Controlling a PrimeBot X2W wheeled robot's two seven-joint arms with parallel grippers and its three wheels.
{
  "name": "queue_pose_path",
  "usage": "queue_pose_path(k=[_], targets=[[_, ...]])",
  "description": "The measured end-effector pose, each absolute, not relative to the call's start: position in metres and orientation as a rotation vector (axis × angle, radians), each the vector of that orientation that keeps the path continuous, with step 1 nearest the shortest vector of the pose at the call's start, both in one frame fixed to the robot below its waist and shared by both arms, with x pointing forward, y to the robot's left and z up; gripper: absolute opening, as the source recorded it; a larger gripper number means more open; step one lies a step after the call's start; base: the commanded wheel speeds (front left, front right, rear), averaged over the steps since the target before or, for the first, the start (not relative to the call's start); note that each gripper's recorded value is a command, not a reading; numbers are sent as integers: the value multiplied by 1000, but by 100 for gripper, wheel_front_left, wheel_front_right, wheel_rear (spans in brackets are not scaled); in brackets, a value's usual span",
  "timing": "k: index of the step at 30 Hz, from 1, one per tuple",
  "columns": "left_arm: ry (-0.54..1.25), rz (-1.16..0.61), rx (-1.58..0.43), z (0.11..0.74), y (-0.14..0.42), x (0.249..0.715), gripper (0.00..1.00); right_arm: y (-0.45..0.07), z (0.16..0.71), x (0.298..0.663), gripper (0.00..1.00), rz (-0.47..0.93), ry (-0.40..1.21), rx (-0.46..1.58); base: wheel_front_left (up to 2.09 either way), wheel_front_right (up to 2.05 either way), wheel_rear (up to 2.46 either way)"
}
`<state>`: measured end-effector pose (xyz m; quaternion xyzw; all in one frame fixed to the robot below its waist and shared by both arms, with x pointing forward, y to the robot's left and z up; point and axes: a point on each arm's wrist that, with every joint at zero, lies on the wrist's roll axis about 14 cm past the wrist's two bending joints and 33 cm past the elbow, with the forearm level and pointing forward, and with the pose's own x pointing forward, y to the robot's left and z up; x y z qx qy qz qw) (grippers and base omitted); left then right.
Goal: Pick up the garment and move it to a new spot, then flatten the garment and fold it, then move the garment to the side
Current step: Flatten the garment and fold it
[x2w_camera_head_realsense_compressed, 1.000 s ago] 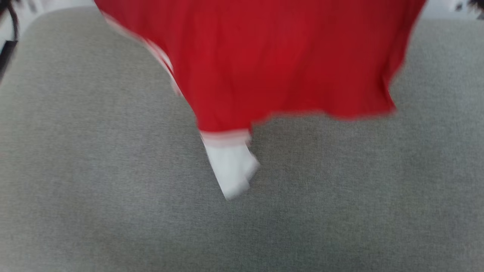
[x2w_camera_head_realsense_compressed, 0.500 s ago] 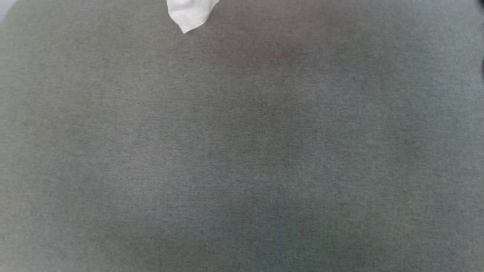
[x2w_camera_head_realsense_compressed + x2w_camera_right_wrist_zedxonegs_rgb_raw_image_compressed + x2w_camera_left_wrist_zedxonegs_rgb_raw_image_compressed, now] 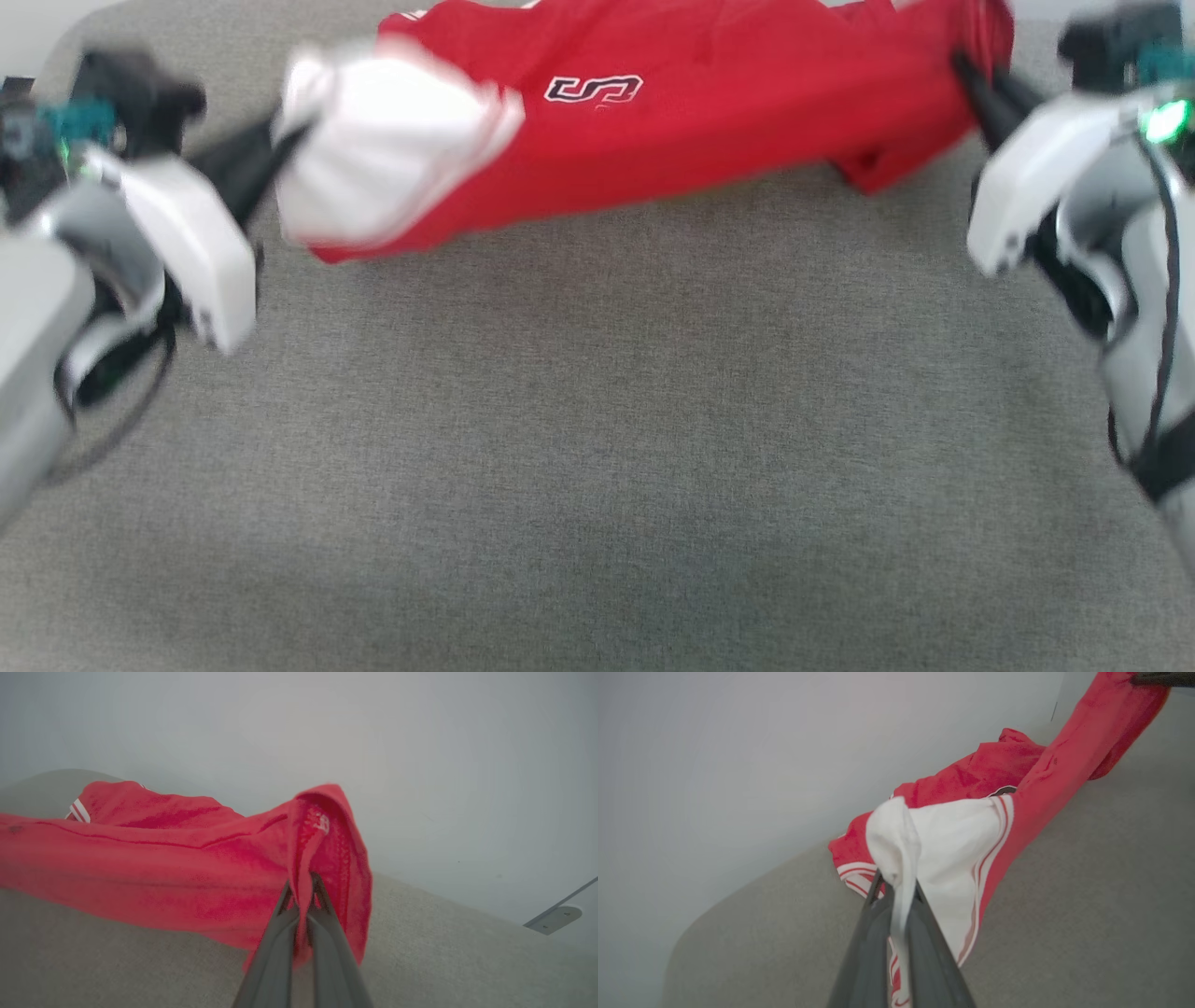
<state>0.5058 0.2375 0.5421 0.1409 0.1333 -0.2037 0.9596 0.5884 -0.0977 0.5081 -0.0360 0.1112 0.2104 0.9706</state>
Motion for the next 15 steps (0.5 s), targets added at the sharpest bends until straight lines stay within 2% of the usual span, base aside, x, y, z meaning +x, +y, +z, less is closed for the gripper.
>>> queue_pose_path(k=[5,15], targets=[[423,-435,154,505,229,460,0,-105,470,549,0,439,353,-21,0,0,0],[644,-406,58,468,218,380,0,-116,434,471,0,464,513,10,0,0,0]])
